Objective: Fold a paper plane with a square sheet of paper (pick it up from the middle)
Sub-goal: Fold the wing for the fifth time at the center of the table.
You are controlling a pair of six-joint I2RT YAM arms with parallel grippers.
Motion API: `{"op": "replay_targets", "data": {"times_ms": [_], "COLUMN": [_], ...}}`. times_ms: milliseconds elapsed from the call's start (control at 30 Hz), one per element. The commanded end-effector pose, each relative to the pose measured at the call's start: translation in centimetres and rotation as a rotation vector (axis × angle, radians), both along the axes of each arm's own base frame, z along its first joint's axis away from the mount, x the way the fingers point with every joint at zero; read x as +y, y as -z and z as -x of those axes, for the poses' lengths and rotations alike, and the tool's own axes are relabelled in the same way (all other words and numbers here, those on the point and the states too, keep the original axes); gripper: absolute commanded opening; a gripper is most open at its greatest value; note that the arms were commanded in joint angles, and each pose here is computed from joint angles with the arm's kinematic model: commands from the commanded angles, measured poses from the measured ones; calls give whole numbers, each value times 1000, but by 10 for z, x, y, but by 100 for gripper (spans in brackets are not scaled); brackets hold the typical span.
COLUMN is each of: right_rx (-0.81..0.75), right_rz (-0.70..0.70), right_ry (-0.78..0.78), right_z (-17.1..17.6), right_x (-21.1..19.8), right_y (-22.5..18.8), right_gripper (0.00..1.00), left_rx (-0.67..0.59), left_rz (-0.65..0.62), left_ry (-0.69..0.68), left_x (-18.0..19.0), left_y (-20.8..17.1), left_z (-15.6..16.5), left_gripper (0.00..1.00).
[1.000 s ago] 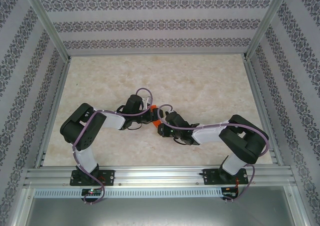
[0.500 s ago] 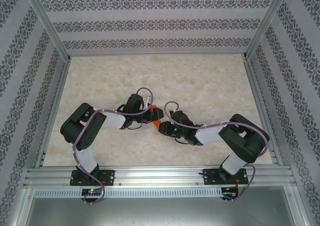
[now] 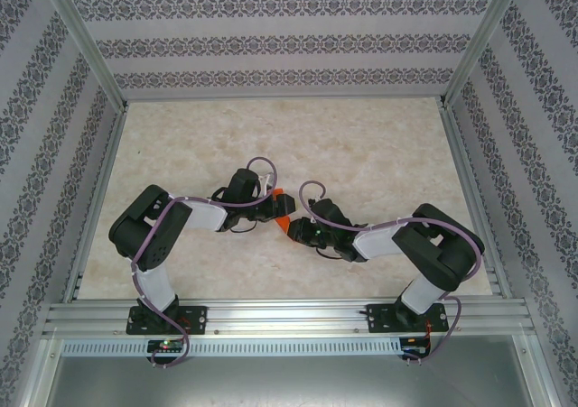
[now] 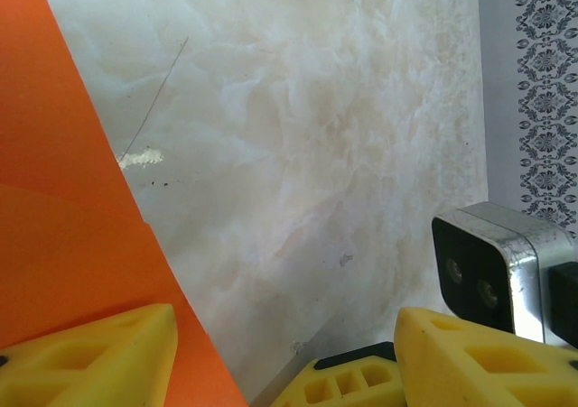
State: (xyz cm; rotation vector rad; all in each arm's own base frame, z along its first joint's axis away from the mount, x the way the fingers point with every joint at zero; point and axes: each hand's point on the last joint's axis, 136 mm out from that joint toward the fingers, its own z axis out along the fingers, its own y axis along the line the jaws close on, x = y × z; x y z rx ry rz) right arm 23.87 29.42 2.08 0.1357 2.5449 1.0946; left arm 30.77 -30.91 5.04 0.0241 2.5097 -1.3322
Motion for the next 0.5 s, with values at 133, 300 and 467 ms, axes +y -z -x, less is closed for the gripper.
{"op": "replay_targets", "data": {"times_ms": [133, 300, 467], "right_rx": [52, -24, -64], "right_rz": [45, 38, -63], "right_ry": [4, 59, -14], "right_z": [12, -2, -7], "right_x": [-12, -25, -3], "right_y": [3, -30, -63], "right_gripper": [35, 37, 17], "left_rx": [43, 47, 44], "left_rz": [-48, -51, -48], "left_ry": [14, 21, 23], "left_x": [6, 6, 5], "left_y": [17, 18, 16], "left_z": [5, 6, 5], "left_gripper": [66, 66, 66]}}
